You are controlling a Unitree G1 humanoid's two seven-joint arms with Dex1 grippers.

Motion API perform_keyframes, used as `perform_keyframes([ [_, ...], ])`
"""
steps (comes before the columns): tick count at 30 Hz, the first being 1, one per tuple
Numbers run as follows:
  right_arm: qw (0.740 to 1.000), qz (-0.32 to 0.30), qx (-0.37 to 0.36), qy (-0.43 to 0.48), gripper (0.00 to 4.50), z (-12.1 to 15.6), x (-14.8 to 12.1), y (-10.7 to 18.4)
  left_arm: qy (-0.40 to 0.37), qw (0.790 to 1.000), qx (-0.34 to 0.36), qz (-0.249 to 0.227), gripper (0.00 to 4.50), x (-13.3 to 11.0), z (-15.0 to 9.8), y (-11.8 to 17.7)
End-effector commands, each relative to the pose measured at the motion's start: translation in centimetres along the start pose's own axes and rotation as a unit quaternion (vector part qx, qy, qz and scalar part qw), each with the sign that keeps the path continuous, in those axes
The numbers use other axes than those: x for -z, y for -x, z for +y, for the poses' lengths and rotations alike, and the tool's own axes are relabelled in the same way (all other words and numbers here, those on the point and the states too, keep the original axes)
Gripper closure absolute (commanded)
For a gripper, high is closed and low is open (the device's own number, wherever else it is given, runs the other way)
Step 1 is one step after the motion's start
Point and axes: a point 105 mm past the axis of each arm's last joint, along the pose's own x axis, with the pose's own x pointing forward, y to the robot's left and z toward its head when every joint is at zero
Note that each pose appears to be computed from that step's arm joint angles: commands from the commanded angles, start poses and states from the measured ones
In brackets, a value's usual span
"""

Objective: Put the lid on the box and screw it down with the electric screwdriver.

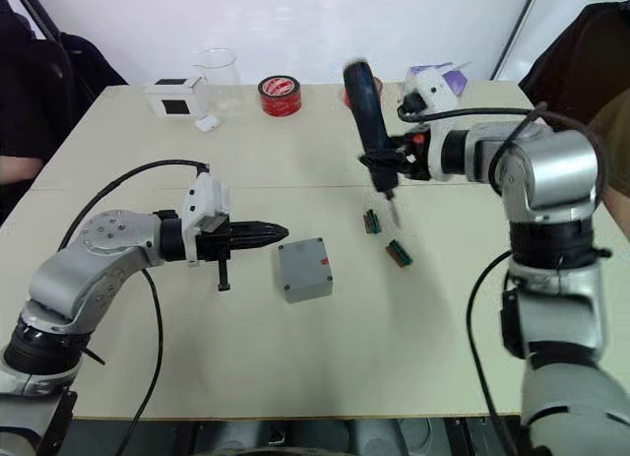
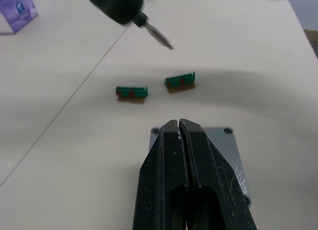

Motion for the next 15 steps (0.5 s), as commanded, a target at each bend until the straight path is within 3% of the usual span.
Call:
perform_keyframes([
  [1, 0.988, -0.153, -0.006, 0.032, 2.68, 2.5, -4.3, 1.7, -0.01, 1.0, 0.016, 0.004, 4.5, 0.0, -0.1, -0.1],
  [6, 0.974, -0.215, -0.037, 0.067, 2.68, 6.4, -3.0, 1.0, 0.001, 0.999, 0.043, 0.014, 4.5, 0.6, -0.3, -0.7],
  [8, 0.973, -0.212, -0.041, 0.083, 2.68, 7.5, -1.9, 0.3, 0.007, 0.999, 0.052, 0.015, 4.5, 0.8, -0.4, -0.9],
  [15, 0.973, -0.206, -0.024, 0.098, 2.68, 8.4, 1.5, -1.4, 0.017, 0.997, 0.065, 0.025, 4.5, 1.8, -0.6, -2.3],
])
